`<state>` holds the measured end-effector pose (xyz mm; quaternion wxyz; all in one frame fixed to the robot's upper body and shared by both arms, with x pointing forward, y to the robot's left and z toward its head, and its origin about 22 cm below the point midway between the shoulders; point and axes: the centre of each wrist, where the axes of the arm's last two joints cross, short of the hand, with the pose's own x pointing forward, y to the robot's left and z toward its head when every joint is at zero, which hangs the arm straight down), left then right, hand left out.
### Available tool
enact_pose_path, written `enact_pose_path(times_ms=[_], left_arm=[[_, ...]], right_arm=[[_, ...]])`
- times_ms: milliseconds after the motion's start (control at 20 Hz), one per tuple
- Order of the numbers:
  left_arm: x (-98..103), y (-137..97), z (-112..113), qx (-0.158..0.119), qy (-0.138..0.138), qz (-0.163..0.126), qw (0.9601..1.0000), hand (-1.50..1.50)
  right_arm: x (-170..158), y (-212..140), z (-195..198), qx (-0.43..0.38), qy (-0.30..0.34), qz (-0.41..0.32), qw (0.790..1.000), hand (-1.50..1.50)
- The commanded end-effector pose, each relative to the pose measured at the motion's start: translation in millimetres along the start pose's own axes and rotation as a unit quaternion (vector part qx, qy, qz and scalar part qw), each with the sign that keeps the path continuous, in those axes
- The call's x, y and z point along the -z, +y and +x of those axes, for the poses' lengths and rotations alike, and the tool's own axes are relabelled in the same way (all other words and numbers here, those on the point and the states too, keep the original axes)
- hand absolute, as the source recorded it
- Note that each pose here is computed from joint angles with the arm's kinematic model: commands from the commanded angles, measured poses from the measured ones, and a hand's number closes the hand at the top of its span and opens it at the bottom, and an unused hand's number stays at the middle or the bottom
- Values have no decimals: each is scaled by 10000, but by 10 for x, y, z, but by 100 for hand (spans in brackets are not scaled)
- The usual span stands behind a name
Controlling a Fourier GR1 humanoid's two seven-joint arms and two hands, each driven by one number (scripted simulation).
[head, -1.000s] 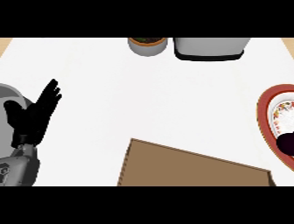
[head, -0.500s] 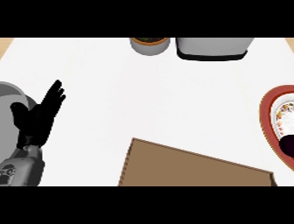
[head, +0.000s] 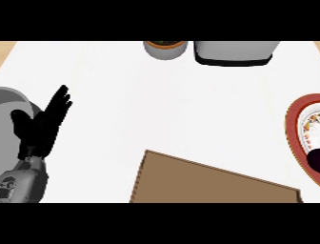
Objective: Pick the eggplant from the tray and place it in the plate
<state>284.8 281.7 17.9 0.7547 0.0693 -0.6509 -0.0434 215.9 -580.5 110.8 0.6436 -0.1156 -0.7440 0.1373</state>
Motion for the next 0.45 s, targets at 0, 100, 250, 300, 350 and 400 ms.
enact_pose_path(times_ms=[0, 100, 250, 300, 350, 400], left_arm=[[-41, -47, -39, 34, 0, 64, 10000, 0], [16, -93, 44, -35, -15, 26, 10000, 0], [37, 16, 37, 0, -20, 19, 10000, 0], [8, -89, -19, 33, -36, -26, 10000, 0], [28, -11, -5, 15, -60, 35, 10000, 0], [71, -28, 19, -6, 15, -17, 10000, 0]], right_arm=[[-115, -118, -5, 647, -621, 613, 9941, -150], [-176, -138, -27, 597, -598, 558, 9949, -150], [-166, -92, -73, 402, -508, 563, 9963, -150], [-114, -171, 34, 291, -494, 547, 9969, -150], [-242, -200, -12, 320, -456, 484, 9973, -150], [-161, -193, 32, 236, -382, 606, 9972, -150]])
